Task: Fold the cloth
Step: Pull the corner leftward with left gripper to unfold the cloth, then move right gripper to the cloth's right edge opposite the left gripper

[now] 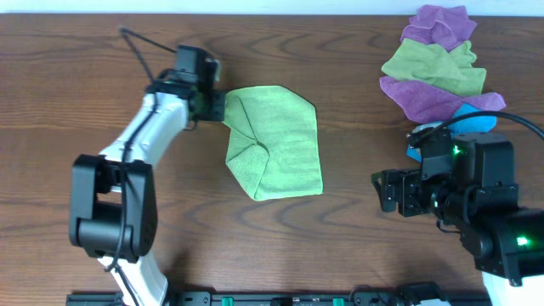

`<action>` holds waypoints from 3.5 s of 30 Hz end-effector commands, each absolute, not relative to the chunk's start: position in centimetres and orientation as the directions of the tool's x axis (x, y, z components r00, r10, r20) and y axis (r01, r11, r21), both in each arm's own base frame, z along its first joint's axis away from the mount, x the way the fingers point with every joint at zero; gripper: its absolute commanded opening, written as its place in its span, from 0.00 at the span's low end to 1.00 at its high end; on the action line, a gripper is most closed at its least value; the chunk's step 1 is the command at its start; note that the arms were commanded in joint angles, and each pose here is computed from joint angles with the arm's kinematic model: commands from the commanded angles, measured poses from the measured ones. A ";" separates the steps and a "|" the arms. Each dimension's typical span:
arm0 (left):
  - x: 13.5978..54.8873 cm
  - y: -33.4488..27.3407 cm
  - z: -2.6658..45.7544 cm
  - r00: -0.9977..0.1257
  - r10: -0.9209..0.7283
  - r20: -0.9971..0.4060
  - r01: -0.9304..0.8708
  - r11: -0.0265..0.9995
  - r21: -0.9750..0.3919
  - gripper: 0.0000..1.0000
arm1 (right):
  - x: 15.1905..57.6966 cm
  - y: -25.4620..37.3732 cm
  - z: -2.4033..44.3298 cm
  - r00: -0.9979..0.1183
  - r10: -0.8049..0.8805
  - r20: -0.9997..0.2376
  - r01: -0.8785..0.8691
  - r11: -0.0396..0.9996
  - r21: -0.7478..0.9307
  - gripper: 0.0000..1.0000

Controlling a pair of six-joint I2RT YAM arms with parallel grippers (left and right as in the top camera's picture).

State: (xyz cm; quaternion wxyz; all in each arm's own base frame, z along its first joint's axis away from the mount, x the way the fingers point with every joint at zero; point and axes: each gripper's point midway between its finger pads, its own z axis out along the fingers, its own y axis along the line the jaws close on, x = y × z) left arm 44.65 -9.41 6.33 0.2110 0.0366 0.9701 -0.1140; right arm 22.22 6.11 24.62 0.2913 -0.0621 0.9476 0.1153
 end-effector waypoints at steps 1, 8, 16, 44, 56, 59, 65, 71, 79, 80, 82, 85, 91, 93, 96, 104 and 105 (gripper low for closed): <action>44.8 -10.1 7.6 -0.913 -0.038 -0.407 0.115 0.931 -0.346 0.55 | 22.2 5.8 24.6 -0.822 -0.053 -0.567 -0.181 0.968 0.172 0.89; 44.2 -11.4 5.7 -0.940 -0.038 -0.340 0.127 0.884 -0.450 0.55 | 22.3 5.8 24.7 -0.819 -0.056 -0.571 -0.184 0.968 0.170 0.89; 43.7 -11.8 3.4 -0.958 -0.031 -0.286 0.114 0.871 -0.478 0.52 | 22.3 5.8 24.6 -0.819 -0.060 -0.571 -0.187 0.968 0.167 0.89; 45.5 -10.5 1.2 -0.941 -0.018 -0.337 0.128 0.904 -0.409 0.46 | 22.7 5.9 25.0 -0.802 -0.083 -0.592 -0.211 0.966 0.151 0.89; 46.6 -8.6 1.9 -0.929 -0.058 -0.366 0.104 0.908 -0.406 0.06 | 22.7 5.9 24.9 -0.802 -0.083 -0.591 -0.211 0.966 0.151 0.89; 47.5 -6.7 2.8 -0.923 -0.097 -0.372 0.068 0.911 -0.406 0.06 | 22.7 5.9 24.9 -0.802 -0.083 -0.591 -0.211 0.966 0.151 0.89; 48.3 -1.6 4.6 -0.916 -0.181 -0.358 -0.027 0.918 -0.395 0.06 | 22.9 5.9 25.1 -0.794 -0.082 -0.602 -0.213 0.966 0.150 0.88; 46.5 0.8 3.7 -0.933 -0.224 -0.282 -0.113 0.926 -0.362 0.45 | 23.8 6.0 25.7 -0.772 -0.079 -0.631 -0.218 0.965 0.146 0.88; 45.8 -0.2 4.1 -0.942 -0.227 -0.246 -0.107 0.901 -0.421 0.54 | 25.3 6.5 24.9 -0.787 -0.069 -0.613 -0.215 0.962 0.167 0.87; 45.8 -0.6 4.5 -0.943 -0.226 -0.245 -0.098 0.890 -0.446 0.54 | 25.5 6.5 24.6 -0.794 -0.068 -0.604 -0.212 0.962 0.171 0.84; 45.6 -1.7 5.2 -0.945 -0.223 -0.238 -0.076 0.861 -0.503 0.49 | 26.5 6.6 24.0 -0.808 -0.048 -0.587 -0.192 0.964 0.185 0.80; 45.1 -2.8 5.8 -0.952 -0.220 -0.211 -0.071 0.833 -0.549 0.34 | 28.4 7.2 23.5 -0.806 -0.036 -0.591 -0.196 0.958 0.208 0.77; 43.6 -4.7 6.7 -0.965 -0.231 -0.120 -0.102 0.760 -0.642 0.37 | 31.9 8.7 22.3 -0.784 -0.093 -0.613 -0.279 0.936 0.216 0.85; 43.2 -5.1 7.2 -0.969 -0.213 -0.122 -0.084 0.753 -0.652 0.37 | 32.8 9.3 21.8 -0.776 -0.121 -0.619 -0.320 0.922 0.220 0.86; 42.7 -5.6 8.7 -0.970 -0.193 -0.146 -0.056 0.767 -0.639 0.37 | 34.5 9.8 20.7 -0.768 -0.146 -0.624 -0.349 0.912 0.217 0.84; 38.4 -9.1 12.4 -0.979 0.000 -0.202 0.077 0.926 -0.369 0.26 | 39.8 11.0 17.2 -0.743 -0.151 -0.652 -0.381 0.896 0.227 0.77; 37.7 -9.9 12.1 -0.983 0.027 -0.182 0.088 0.938 -0.335 0.23 | 40.2 11.4 17.1 -0.736 -0.150 -0.661 -0.395 0.887 0.239 0.76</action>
